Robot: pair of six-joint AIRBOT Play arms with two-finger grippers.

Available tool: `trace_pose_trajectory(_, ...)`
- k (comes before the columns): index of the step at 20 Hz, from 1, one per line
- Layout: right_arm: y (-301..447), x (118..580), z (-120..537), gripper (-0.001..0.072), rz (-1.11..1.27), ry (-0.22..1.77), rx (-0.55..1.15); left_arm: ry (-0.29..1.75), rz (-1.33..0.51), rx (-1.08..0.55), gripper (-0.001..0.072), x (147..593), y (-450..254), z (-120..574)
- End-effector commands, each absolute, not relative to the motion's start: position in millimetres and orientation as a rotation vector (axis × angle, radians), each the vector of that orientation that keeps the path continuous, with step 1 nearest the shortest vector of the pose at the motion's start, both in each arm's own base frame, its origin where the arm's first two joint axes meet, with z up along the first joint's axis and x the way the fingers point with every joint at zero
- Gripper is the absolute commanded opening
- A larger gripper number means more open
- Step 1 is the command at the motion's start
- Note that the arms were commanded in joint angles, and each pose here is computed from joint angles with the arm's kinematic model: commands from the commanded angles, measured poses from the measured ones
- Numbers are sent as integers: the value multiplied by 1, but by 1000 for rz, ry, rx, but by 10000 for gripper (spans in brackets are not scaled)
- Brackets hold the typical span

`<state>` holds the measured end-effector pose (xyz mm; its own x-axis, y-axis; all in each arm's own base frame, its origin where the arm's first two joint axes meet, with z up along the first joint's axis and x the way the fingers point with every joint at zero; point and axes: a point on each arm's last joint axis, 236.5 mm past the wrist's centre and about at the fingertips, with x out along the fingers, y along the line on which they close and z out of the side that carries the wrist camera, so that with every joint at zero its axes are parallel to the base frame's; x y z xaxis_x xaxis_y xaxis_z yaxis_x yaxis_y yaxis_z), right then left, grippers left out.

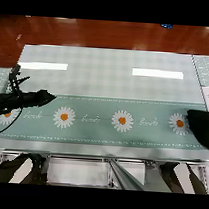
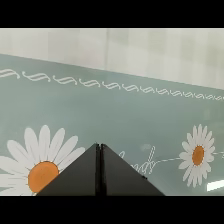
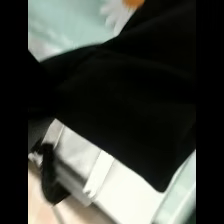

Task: Fold the shirts.

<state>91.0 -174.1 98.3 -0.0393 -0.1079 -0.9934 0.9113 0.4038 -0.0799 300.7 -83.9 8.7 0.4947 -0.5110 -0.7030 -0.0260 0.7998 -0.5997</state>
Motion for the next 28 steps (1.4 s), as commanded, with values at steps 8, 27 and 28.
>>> trace_pose_trajectory(8, -200, 86, 61, 387, -1071, 1231, 815, 908, -261, -542, 26, 332, -63, 21)
trace_pose_trajectory(27, 65, 408, 10, 24, -28, 1323, -142, 1231, -150, -83, 26, 392, -107, 19)
trace_pose_trajectory(28, 64, 405, 10, 24, -33, 1336, -144, 1231, -151, -83, 26, 392, -107, 19)
